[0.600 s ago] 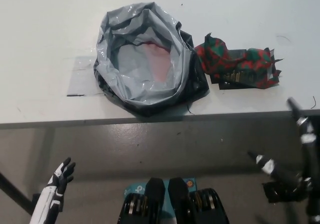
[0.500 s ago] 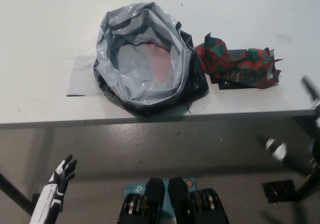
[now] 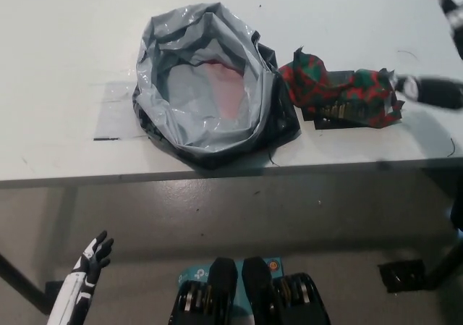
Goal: The robot uses its right hand to pick up a bag of coffee beans and puts it in the black plastic bag, then the robot grabs the top of the bag and lifts it.
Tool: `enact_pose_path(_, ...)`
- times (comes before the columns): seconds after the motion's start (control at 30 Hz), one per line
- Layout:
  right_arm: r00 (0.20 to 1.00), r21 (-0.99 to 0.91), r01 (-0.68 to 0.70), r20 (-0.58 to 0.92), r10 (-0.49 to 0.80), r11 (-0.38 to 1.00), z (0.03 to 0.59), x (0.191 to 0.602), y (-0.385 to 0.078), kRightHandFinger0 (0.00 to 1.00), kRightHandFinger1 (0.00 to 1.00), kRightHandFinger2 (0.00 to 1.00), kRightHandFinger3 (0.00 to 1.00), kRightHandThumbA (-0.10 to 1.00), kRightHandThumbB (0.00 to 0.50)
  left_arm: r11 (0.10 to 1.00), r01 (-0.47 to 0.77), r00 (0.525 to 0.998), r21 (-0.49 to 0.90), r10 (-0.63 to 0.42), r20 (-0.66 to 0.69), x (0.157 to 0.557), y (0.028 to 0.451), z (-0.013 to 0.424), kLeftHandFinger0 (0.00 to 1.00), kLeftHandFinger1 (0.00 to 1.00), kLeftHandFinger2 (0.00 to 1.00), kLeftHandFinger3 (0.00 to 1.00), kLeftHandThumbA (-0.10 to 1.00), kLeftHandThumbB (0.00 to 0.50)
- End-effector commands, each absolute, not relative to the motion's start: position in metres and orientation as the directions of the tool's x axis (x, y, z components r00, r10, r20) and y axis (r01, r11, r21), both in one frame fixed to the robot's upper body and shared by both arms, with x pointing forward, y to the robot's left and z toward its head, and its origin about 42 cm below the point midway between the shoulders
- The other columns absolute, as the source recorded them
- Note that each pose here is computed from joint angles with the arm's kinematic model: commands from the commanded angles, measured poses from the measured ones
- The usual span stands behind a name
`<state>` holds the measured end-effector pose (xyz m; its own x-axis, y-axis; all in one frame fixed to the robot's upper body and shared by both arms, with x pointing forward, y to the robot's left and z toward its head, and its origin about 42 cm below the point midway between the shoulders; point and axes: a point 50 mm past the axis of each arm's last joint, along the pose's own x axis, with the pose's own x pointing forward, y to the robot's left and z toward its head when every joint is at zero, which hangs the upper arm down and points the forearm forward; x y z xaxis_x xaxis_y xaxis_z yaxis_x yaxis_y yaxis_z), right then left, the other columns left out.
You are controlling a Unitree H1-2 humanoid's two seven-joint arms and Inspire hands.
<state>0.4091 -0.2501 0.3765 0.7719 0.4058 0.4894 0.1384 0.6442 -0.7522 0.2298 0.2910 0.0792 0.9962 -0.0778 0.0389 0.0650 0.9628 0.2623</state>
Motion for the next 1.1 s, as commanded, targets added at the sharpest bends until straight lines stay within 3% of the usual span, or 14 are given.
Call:
enact_pose_path(0.0,0.937,-0.926,-0.140,-0.009,0.350,0.351,0.451,0.493,-0.233,1.00,1.00,1.00,1.00,0.91,0.469,0.955,0.139,0.987,0.260,-0.156,0.045,0.233,0.290,0.076,1.00,1.00,1.00,1.00,0.99,0.278)
enact_pose_path(0.1,0.945,-0.923,-0.210,-0.108,0.308,0.323,0.447,0.516,-0.222,1.00,1.00,1.00,1.00,0.93,0.499,0.954,0.148,0.986,0.260,-0.162,0.032,0.231,0.289,0.072,1.00,1.00,1.00,1.00,1.00,0.282)
enact_pose_path(0.23,0.935,-0.911,-0.297,-0.218,0.279,0.287,0.437,0.540,-0.208,1.00,1.00,1.00,1.00,0.94,0.481,0.953,0.162,0.984,0.258,-0.175,0.028,0.230,0.287,0.072,1.00,1.00,1.00,1.00,1.00,0.286)
enact_pose_path(0.3,0.919,-0.899,-0.358,-0.290,0.269,0.253,0.431,0.553,-0.199,1.00,1.00,1.00,1.00,1.00,0.485,0.953,0.162,0.985,0.257,-0.173,0.020,0.228,0.285,0.072,1.00,1.00,1.00,1.00,1.00,0.291)
enact_pose_path(0.43,0.901,-0.878,-0.413,-0.354,0.251,0.243,0.417,0.565,-0.182,1.00,1.00,1.00,1.00,1.00,0.436,0.954,0.169,0.983,0.246,-0.181,0.025,0.229,0.286,0.071,1.00,1.00,1.00,1.00,0.98,0.270)
enact_pose_path(0.63,0.845,-0.834,-0.524,-0.485,0.224,0.171,0.399,0.579,-0.174,1.00,1.00,1.00,1.00,1.00,0.447,0.951,0.181,0.981,0.251,-0.192,0.021,0.230,0.286,0.071,1.00,1.00,1.00,1.00,0.98,0.270)
enact_pose_path(0.77,0.852,-0.837,-0.522,-0.500,0.157,0.166,0.393,0.583,-0.173,1.00,1.00,1.00,1.00,1.00,0.497,0.950,0.186,0.980,0.250,-0.198,0.021,0.230,0.286,0.072,1.00,1.00,1.00,1.00,0.97,0.273)
enact_pose_path(1.03,0.846,-0.835,-0.533,-0.525,0.093,0.133,0.381,0.579,-0.165,1.00,1.00,1.00,1.00,1.00,0.500,0.950,0.194,0.979,0.243,-0.204,0.019,0.229,0.288,0.072,1.00,1.00,1.00,1.00,0.94,0.265)
enact_pose_path(1.07,0.825,-0.817,-0.564,-0.555,0.106,0.121,0.379,0.579,-0.165,1.00,1.00,1.00,1.00,1.00,0.476,0.951,0.194,0.979,0.242,-0.205,0.019,0.228,0.288,0.072,1.00,1.00,1.00,1.00,0.94,0.267)
